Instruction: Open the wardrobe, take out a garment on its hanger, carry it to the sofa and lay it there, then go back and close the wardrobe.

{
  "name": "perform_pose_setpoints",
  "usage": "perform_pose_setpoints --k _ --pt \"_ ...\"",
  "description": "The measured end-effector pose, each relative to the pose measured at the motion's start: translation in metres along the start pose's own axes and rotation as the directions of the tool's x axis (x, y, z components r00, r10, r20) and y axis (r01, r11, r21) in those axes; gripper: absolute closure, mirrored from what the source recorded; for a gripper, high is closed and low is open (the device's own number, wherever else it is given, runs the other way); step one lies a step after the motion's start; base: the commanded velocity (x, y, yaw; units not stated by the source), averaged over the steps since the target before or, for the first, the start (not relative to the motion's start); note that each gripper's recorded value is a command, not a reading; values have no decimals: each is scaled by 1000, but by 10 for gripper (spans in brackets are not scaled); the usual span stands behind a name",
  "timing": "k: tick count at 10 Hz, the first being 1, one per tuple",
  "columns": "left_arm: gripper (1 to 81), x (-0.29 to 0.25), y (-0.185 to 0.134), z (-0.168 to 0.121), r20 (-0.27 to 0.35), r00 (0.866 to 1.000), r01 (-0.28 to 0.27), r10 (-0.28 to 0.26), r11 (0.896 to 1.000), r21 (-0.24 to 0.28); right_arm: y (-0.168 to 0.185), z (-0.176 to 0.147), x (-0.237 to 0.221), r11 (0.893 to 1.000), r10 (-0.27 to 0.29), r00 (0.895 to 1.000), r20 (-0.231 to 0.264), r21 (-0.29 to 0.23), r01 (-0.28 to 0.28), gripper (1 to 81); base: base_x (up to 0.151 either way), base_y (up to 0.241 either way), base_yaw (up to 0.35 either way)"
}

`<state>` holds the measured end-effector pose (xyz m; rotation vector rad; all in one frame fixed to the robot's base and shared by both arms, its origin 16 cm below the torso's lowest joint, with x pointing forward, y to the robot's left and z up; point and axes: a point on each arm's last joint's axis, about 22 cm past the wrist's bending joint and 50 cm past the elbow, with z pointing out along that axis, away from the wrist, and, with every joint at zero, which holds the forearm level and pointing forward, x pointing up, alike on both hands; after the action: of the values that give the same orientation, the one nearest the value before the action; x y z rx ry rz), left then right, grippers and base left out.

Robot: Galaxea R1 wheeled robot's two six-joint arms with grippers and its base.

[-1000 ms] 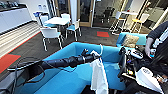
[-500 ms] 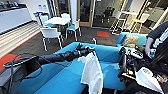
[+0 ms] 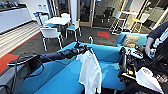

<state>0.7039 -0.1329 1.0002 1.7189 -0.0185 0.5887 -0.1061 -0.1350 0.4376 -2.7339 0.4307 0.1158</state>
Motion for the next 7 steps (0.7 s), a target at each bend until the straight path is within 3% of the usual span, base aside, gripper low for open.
perform_pose_setpoints --k 4,7 --pt "811 44 7 12 -66 998 -22 23 999 26 0 0 -1 1000 0 1000 3 -1 0 10 0 0 0" --pt "811 78 5 -2 -113 992 -42 48 998 48 -2 1 -2 1000 1 1000 5 0 -1 10 0 0 0"
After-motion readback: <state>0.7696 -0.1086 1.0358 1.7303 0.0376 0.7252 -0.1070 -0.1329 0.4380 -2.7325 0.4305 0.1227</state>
